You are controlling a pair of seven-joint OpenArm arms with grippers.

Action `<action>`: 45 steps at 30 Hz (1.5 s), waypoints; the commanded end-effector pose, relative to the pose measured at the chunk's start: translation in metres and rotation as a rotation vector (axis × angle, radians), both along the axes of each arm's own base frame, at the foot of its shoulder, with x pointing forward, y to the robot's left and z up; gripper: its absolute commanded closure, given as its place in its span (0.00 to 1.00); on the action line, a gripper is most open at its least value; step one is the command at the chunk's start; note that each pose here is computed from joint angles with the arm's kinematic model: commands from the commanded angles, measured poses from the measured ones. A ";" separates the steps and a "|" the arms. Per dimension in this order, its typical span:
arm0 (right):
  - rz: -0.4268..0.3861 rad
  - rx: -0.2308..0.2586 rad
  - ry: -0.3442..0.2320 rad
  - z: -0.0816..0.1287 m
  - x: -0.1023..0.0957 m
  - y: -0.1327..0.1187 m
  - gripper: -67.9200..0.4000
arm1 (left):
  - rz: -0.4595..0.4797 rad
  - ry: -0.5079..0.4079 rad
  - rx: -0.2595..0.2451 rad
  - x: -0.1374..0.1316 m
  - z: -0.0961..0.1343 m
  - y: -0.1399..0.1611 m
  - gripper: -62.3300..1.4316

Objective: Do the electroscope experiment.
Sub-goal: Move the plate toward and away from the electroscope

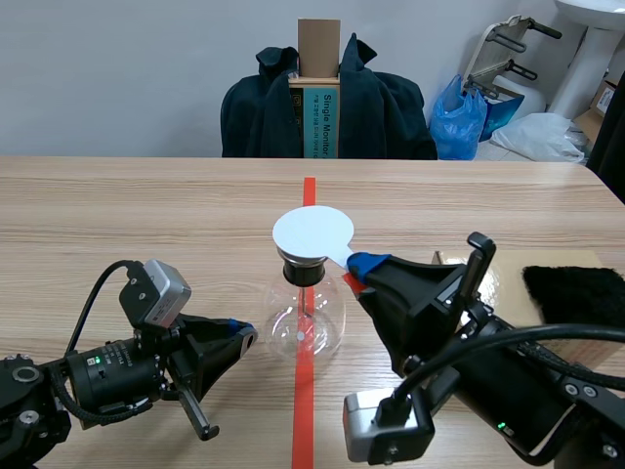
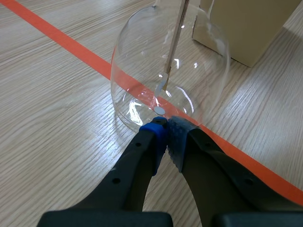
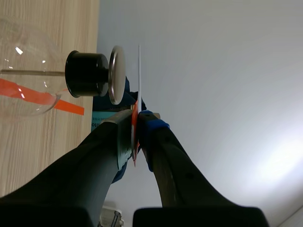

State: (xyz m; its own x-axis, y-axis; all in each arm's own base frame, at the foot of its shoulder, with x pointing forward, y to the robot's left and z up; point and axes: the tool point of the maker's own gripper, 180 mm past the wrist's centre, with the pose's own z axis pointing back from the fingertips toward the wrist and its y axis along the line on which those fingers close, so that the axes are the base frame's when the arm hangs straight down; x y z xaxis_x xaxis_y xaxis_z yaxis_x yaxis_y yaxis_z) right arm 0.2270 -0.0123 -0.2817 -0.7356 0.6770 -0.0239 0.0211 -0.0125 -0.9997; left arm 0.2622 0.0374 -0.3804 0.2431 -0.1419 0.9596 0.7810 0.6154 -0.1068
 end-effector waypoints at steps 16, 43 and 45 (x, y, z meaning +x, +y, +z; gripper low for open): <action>-0.353 0.014 -0.030 0.009 0.043 -0.053 0.98 | -0.002 -0.038 -0.025 0.008 0.013 -0.003 0.93; -0.586 0.158 -0.165 0.078 -0.013 -0.152 0.98 | -0.002 -0.039 -0.025 0.008 0.013 -0.003 0.93; -0.594 0.161 -0.168 0.083 -0.017 -0.159 0.98 | -0.002 -0.039 -0.025 0.008 0.013 -0.003 0.93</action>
State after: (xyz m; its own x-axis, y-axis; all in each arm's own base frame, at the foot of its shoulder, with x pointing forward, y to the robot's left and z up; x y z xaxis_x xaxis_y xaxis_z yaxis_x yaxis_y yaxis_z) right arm 0.2092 -0.1707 -0.2167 -0.2269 0.9729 0.0456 0.1334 0.0774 -0.9880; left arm 0.2622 0.0374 -0.3804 0.2431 -0.1419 0.9596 0.7810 0.6154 -0.1068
